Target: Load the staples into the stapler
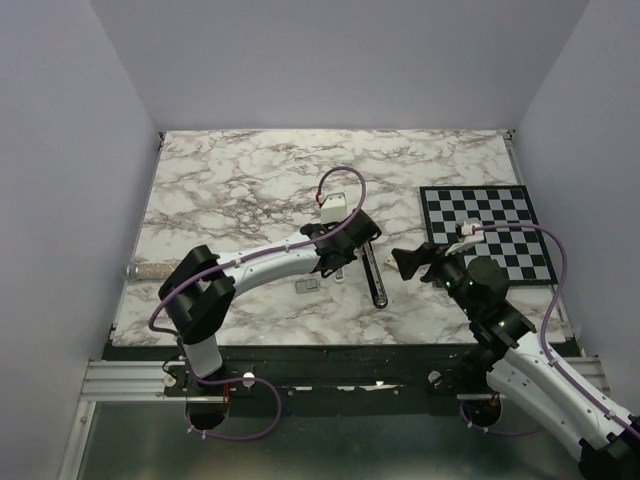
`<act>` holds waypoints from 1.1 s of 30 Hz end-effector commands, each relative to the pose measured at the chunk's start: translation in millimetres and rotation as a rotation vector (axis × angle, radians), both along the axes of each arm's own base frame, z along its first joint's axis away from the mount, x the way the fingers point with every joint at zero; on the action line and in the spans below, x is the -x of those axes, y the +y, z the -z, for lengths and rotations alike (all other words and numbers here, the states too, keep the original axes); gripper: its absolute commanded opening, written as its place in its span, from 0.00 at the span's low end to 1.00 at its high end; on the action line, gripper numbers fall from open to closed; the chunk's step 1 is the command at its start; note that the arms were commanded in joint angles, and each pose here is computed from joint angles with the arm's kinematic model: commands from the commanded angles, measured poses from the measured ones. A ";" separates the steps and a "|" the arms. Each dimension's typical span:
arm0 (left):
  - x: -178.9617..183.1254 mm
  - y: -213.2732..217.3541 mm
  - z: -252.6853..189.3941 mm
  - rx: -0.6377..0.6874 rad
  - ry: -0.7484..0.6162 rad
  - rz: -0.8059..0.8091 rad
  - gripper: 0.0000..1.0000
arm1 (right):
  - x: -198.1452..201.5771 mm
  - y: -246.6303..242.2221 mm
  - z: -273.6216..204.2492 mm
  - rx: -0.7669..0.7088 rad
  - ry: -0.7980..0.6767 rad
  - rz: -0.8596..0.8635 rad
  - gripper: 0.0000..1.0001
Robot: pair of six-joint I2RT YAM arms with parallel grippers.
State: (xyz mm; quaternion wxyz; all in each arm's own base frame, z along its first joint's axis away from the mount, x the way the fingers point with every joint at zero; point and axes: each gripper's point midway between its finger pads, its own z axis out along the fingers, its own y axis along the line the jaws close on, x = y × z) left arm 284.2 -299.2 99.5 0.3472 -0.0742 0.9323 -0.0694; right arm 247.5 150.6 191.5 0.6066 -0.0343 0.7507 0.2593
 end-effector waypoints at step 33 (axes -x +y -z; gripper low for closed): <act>-17.7 -10.5 42.2 -0.114 -0.019 -0.065 0.12 | 2.7 -1.4 0.9 0.013 -0.012 0.005 1.00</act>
